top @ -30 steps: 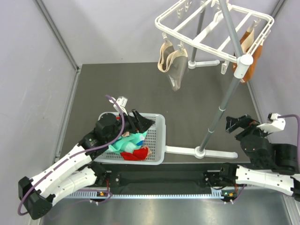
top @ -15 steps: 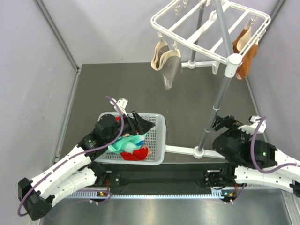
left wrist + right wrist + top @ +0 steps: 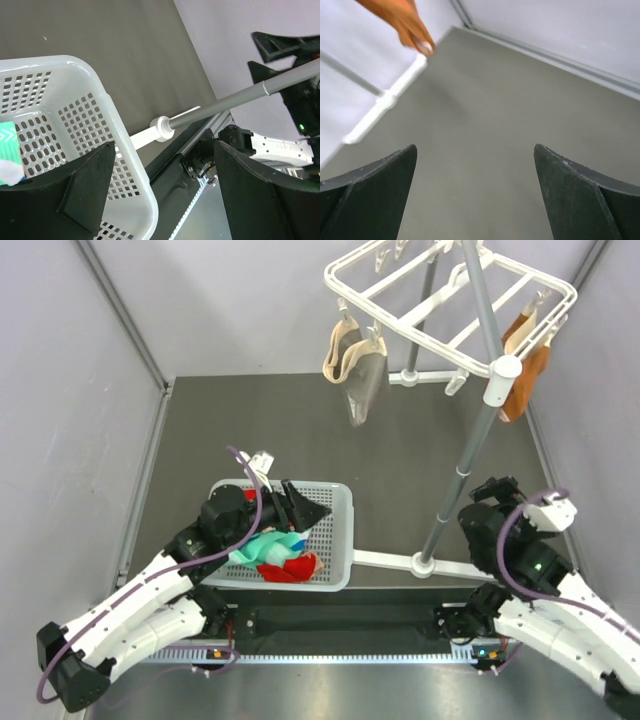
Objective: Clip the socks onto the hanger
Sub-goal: Adjust the clothesline at the center of the board, then open the clamp at the hanger.
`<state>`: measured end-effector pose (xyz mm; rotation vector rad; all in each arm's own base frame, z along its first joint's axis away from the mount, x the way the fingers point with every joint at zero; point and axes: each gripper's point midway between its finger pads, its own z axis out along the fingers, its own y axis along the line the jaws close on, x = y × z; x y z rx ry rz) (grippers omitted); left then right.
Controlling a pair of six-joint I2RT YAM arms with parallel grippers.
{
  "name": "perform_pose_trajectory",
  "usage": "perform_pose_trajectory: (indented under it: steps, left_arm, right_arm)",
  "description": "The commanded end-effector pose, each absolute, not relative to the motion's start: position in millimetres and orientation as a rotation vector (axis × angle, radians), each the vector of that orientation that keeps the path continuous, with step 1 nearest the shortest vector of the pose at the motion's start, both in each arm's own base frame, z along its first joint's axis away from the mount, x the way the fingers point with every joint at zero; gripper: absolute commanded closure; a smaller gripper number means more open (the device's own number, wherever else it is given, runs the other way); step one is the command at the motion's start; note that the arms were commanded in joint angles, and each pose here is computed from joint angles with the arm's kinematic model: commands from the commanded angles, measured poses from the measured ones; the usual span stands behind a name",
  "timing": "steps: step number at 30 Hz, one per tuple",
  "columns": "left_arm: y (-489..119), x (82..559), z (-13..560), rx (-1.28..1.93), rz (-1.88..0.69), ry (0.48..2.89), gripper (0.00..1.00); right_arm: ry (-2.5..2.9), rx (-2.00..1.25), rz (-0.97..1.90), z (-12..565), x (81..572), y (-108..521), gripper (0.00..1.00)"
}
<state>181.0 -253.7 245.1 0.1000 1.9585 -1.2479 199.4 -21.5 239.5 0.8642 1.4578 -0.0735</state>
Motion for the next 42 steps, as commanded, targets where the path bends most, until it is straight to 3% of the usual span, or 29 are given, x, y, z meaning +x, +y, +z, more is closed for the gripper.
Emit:
perform_pose_trajectory:
  steps: [1, 5, 11, 18, 25, 29, 35, 42]
  left_arm:
    - [-258.2, 176.2, 251.5, 0.129, -1.294, 1.934, 0.16]
    - [-256.0, 172.7, 253.4, 0.132, -1.302, 1.927, 0.16]
    - [-252.9, 177.1, 251.8, 0.133, -1.265, 1.91, 0.15]
    - [-286.6, 205.0, 283.9, 0.232, -1.294, 1.796, 0.19]
    - [-324.9, 229.7, 367.8, 0.328, -1.423, 1.424, 0.26]
    - [-345.0, 236.0, 403.7, 0.393, -1.494, 1.277, 0.36]
    - [-371.5, 246.2, 442.9, 0.488, -1.531, 1.096, 0.41]
    - [-401.4, 284.3, 458.9, 0.529, -1.405, 0.969, 0.45]
  right_arm:
    - [1.496, 0.793, -0.022, 243.5, 239.1, -10.0, 0.0]
    - [1.467, 0.877, -0.075, 232.0, 249.1, -71.0, 0.0]
    - [1.639, 0.789, 0.064, 213.1, 290.5, -95.5, 0.0]
    - [1.69, 0.431, 0.283, 268.5, 303.7, -50.8, 0.0]
    - [1.582, 0.213, 0.574, 321.2, 289.1, 6.2, 0.01]
    - [1.53, 0.174, 0.661, 353.2, 278.6, 21.9, 0.1]
    - [1.489, 0.096, 0.768, 377.8, 264.4, 42.6, 0.2]
    - [1.462, 0.03, 0.901, 408.4, 256.9, 59.5, 0.44]
